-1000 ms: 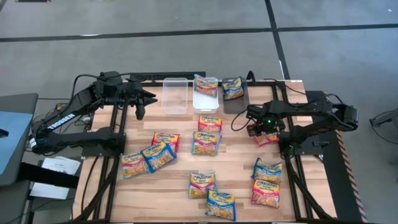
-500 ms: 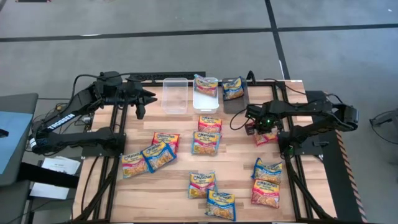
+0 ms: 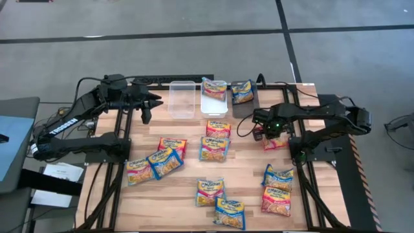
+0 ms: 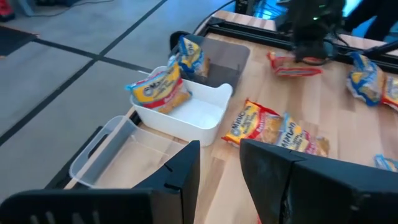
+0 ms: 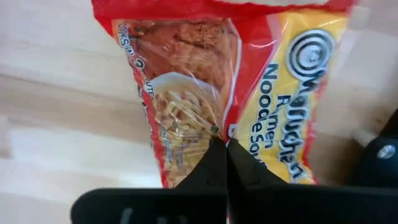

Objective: Sort Maruchan noodles
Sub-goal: Put the red noodle pack into the transparent bin

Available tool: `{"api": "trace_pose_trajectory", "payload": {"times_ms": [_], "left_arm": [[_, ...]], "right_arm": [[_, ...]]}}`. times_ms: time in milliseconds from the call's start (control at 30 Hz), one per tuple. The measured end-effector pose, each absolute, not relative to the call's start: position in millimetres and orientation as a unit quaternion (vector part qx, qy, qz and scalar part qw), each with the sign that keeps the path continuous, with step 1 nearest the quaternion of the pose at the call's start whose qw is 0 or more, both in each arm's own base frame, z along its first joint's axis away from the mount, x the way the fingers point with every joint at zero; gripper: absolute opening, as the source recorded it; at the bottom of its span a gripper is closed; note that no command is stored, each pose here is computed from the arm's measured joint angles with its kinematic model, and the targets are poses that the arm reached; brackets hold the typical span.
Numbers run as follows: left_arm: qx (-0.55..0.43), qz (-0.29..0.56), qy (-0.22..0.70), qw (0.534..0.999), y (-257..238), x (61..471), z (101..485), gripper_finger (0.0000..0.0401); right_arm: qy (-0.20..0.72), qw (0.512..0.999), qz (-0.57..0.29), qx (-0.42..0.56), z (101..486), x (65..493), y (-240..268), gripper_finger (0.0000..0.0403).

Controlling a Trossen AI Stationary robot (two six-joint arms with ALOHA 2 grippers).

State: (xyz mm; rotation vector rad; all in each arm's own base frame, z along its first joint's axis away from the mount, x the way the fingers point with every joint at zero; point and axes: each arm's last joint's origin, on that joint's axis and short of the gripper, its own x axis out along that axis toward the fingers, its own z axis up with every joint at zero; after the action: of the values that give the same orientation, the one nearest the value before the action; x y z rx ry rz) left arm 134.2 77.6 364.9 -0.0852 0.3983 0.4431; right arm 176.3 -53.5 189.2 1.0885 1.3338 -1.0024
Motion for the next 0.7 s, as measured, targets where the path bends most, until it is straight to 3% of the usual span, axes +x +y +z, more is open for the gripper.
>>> {"api": "trace_pose_trajectory", "payload": {"times_ms": [367, 700], "left_arm": [[-0.060, 0.238, 0.203, 0.948, 80.4, 136.8, 362.3, 0.0114], [-0.062, 0.251, 0.237, 0.937, 93.0, 156.0, 350.9, 0.0174]], "right_arm": [[0.543, 0.581, -0.397, 0.458, 214.1, 196.9, -28.6, 0.0001], [0.508, 0.639, -0.360, 0.452, 243.5, 214.6, -16.7, 0.0000]]}}
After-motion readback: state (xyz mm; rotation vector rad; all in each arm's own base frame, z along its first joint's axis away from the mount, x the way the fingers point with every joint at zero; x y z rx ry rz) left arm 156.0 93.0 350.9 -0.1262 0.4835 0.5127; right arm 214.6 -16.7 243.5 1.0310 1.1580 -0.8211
